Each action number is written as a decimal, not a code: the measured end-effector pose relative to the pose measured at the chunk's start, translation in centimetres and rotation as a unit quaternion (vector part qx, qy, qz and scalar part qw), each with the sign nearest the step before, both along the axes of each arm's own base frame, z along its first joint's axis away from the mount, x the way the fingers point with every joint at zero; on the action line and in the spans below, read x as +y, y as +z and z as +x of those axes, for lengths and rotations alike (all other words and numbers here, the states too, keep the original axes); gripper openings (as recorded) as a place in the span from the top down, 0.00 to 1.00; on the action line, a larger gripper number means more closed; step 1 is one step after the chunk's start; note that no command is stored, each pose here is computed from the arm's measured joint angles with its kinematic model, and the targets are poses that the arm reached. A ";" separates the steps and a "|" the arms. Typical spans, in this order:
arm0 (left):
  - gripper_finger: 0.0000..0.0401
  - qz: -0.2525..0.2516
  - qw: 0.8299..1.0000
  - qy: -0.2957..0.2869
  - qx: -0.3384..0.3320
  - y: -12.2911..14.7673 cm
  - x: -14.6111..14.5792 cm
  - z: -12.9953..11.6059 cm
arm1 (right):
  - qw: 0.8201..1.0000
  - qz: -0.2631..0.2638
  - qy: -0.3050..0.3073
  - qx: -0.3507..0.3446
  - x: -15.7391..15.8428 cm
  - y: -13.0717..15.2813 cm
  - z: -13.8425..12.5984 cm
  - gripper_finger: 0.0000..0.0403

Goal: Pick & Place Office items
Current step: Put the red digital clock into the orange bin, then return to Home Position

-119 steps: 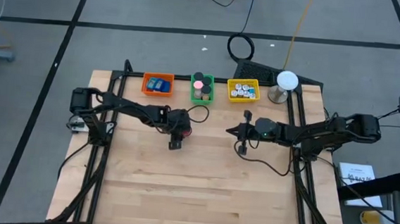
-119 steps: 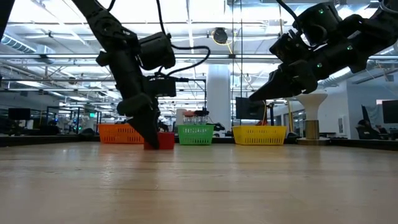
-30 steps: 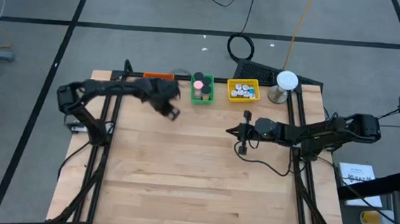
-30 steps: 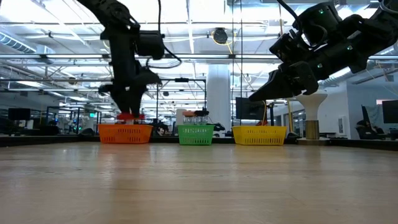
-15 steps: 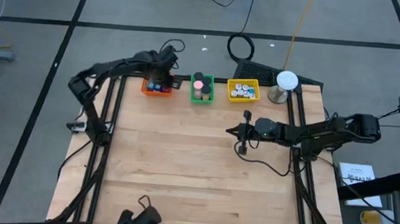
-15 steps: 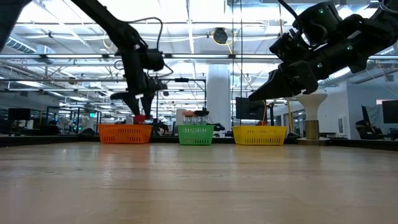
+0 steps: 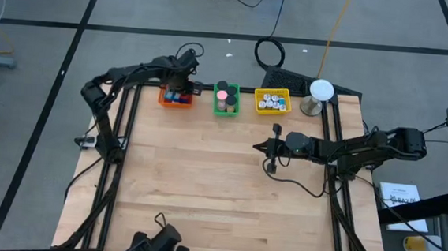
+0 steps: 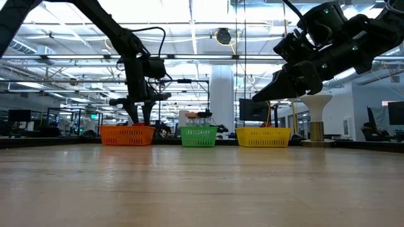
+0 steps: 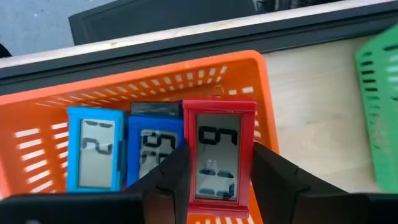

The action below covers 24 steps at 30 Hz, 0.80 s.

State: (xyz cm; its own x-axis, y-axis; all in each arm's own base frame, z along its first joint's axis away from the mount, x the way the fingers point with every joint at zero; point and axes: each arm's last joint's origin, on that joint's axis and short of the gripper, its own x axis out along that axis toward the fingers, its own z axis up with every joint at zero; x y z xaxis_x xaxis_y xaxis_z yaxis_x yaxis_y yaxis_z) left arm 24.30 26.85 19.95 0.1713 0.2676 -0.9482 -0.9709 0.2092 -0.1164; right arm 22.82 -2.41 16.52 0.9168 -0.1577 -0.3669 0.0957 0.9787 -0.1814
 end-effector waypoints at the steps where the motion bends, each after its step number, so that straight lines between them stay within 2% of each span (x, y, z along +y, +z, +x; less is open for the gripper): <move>1: 0.67 -0.002 1.000 0.003 0.000 -0.2 0.0 0.1 | 1.000 0.000 0.000 -0.001 0.0 0.0 0.0 1.00; 8: 0.67 0.000 1.000 0.016 -0.003 -1.1 0.4 0.5 | 1.000 0.009 0.026 -0.013 0.2 0.2 0.1 1.00; 10: 0.62 0.004 1.000 0.017 -0.006 -1.0 0.4 0.6 | 0.999 0.009 0.028 -0.013 0.2 0.2 0.1 1.00; 14: 0.45 -0.002 1.000 0.016 0.002 -1.1 0.3 0.5 | 0.999 0.011 0.033 -0.014 0.2 0.2 0.1 1.00; 17: 0.38 0.004 1.000 0.018 0.012 -1.1 0.1 0.6 | 0.999 0.011 0.033 -0.014 0.2 0.2 0.1 1.00; 20: 0.38 0.010 1.000 0.005 0.023 -0.7 0.0 0.4 | 0.999 0.011 0.033 -0.014 0.2 0.2 0.1 1.00; 24: 0.49 0.050 0.998 -0.032 0.031 1.2 -0.9 0.4 | 0.999 0.011 0.033 -0.014 0.2 0.2 0.1 1.00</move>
